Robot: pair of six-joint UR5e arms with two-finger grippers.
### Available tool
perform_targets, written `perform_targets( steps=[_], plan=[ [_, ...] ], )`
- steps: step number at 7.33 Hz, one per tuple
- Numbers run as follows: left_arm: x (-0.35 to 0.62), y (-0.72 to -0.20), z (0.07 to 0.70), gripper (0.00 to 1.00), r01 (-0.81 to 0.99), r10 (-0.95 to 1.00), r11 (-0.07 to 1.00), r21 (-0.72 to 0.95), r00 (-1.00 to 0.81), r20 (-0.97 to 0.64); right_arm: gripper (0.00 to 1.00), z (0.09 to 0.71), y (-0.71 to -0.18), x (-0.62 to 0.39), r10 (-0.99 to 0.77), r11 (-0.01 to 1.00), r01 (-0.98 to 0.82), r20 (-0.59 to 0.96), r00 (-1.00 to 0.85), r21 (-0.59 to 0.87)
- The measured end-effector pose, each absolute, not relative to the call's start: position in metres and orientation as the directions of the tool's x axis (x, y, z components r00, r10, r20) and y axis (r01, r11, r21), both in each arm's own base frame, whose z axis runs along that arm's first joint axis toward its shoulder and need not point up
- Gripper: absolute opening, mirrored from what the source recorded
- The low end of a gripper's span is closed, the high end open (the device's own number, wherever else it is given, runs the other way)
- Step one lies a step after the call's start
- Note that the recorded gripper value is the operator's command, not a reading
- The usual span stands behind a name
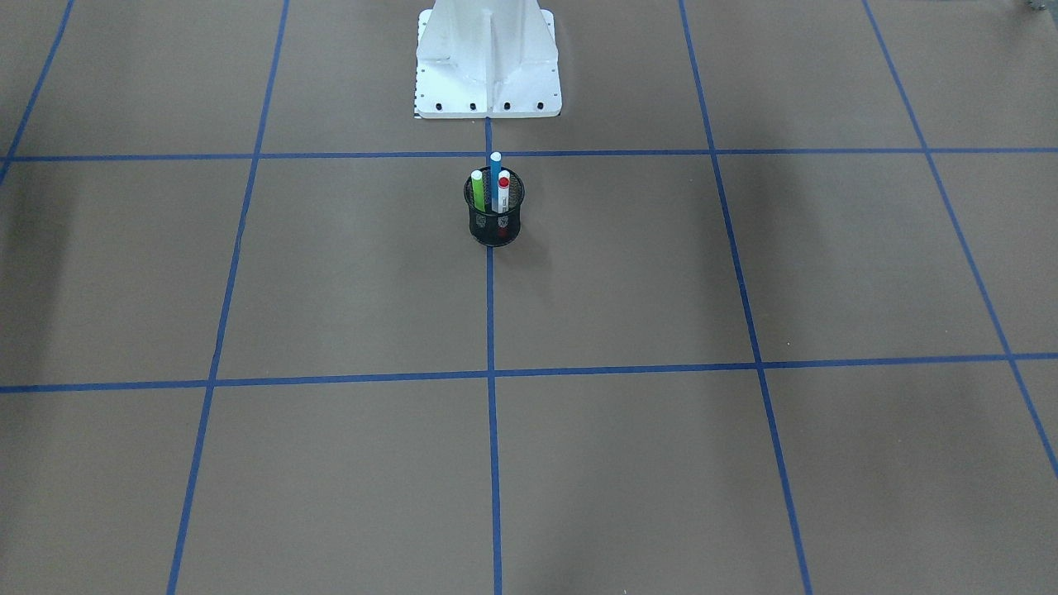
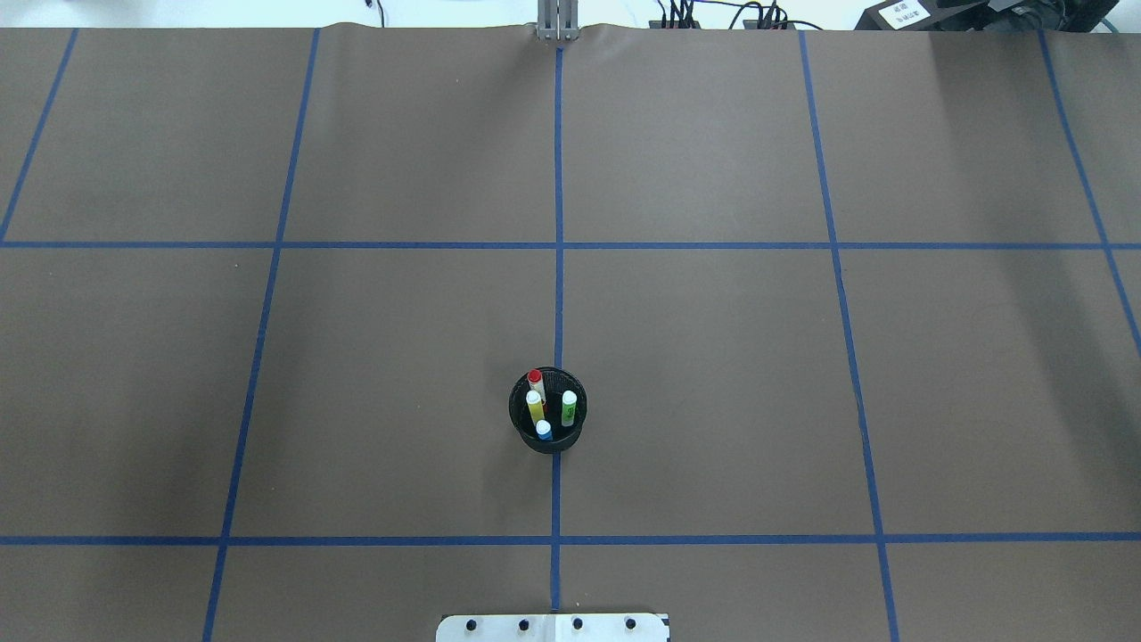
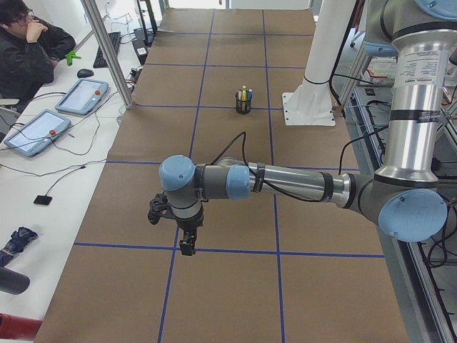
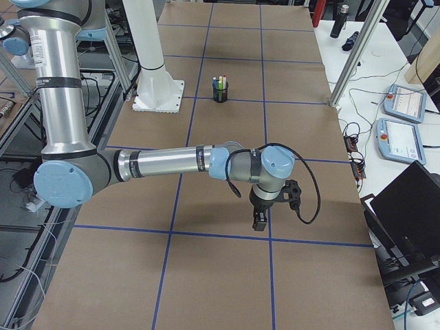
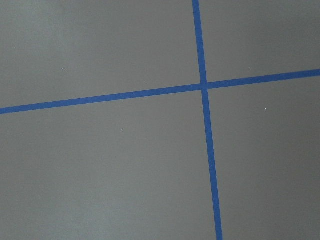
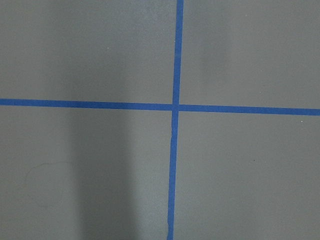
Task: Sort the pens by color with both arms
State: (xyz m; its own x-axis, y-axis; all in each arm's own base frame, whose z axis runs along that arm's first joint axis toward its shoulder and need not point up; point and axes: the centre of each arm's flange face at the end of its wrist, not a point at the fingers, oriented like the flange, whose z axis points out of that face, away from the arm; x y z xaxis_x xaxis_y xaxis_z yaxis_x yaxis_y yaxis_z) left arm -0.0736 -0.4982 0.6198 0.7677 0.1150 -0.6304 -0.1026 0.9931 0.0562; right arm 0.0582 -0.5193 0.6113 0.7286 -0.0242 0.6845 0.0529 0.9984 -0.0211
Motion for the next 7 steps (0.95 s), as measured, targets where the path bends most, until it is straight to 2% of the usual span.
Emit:
perform_targets(
  steps=[7],
  plan=[
    [-0.0733, -0.4991, 0.62, 1.0, -0.102, 0.114, 0.993, 0.055, 0.768, -0.63, 1.0, 0.6055, -0.5184, 0.0576, -0.07, 0.997, 0.062, 0.686, 0.724, 0.037]
  ],
)
